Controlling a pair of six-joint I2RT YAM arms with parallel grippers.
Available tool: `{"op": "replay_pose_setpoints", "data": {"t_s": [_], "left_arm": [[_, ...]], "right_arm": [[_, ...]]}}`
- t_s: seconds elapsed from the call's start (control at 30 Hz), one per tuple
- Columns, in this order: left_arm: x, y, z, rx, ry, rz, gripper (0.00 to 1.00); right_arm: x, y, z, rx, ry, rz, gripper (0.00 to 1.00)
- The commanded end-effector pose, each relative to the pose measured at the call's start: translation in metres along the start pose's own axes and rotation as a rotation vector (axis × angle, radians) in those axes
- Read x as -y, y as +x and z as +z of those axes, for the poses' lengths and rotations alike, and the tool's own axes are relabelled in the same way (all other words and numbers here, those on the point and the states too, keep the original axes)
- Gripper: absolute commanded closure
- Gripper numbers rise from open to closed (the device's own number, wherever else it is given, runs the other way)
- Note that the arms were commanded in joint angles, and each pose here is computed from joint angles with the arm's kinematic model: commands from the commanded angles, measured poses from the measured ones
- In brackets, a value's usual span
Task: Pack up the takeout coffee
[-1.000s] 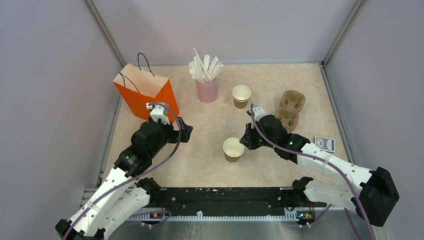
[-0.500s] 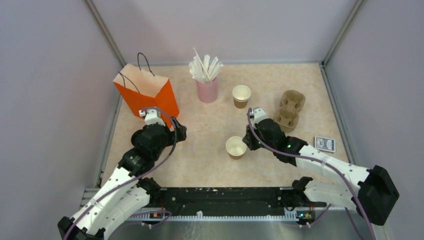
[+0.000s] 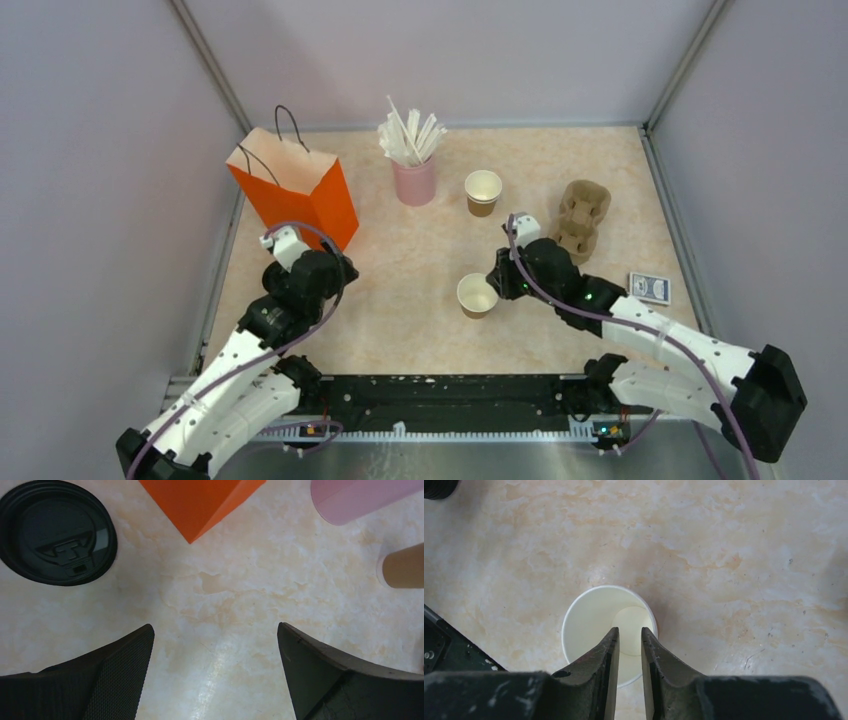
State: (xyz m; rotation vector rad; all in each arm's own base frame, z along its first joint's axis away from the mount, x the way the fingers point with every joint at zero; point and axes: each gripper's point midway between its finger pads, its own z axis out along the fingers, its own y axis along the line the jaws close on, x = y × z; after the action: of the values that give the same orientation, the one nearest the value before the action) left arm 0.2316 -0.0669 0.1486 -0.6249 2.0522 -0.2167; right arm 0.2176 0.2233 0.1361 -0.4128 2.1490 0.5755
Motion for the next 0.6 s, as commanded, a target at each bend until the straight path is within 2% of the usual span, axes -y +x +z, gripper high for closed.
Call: {"op": "replay_pose_setpoints", "data": {"t_s": [0.0,0.23,0.4,0.57], "left_arm": [[-0.005,-0.034,-0.015,0.103,-0.055,-0.087,0.04],[-0.026,-0.045,-0.021,0.148,-0.164,-0.173,0.09],[-0.04,-0.061,-0.015,0.169,-0.268,-0.221,0.1],[-0.059,-0.079,-0.007,0.194,-0.314,-0.324,0.16]], "right_arm": [[-0.016,-0.029,-0.021,0.068,-0.051,0.026,0.76],[-0.027,-0.054,-0.053,0.173,-0.12,0.057,0.71],[-0.026,-0.056,-0.062,0.183,-0.123,0.049,0.7],[-0.03,-0.055,-0.064,0.181,-0.147,0.045,0.7]]}}
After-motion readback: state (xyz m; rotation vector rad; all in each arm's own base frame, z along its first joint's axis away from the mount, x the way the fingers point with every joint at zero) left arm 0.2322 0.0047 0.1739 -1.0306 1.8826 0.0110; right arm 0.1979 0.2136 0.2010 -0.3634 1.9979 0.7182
